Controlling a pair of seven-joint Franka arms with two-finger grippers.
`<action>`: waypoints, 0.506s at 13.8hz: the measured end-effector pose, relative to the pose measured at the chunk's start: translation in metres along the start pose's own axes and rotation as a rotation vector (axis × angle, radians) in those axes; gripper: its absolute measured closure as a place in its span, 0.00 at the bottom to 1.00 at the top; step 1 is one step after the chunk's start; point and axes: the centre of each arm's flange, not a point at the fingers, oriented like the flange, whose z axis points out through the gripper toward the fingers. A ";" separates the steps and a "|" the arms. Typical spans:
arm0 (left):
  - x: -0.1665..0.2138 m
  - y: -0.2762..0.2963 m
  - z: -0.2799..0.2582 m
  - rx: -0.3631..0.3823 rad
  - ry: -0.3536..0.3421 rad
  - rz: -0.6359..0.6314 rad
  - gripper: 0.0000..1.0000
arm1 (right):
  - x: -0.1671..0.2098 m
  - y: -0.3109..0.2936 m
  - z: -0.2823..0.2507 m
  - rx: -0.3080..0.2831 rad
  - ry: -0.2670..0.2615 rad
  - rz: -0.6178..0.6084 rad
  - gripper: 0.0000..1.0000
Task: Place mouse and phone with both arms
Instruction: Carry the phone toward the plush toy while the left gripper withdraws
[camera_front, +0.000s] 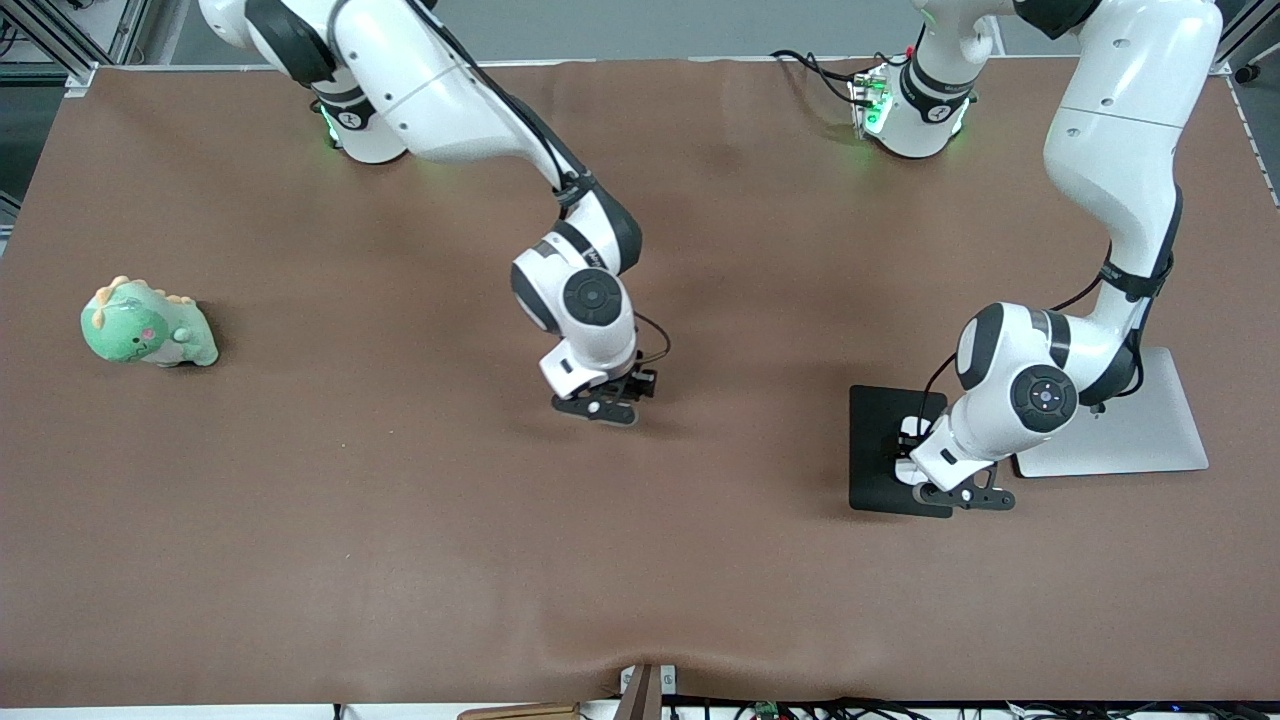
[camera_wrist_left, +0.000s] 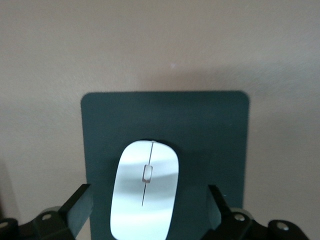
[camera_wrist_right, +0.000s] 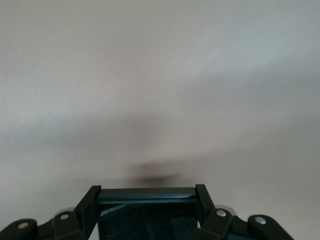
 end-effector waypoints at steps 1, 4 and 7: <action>0.001 0.002 -0.018 0.006 -0.006 0.003 0.00 | 0.025 0.026 -0.028 -0.010 -0.010 -0.007 0.20; 0.000 0.002 -0.108 0.038 0.011 0.002 0.00 | 0.089 0.116 -0.102 -0.025 -0.035 -0.004 0.20; -0.014 -0.007 -0.213 0.076 0.037 -0.021 0.00 | 0.133 0.206 -0.135 -0.036 -0.069 -0.016 0.20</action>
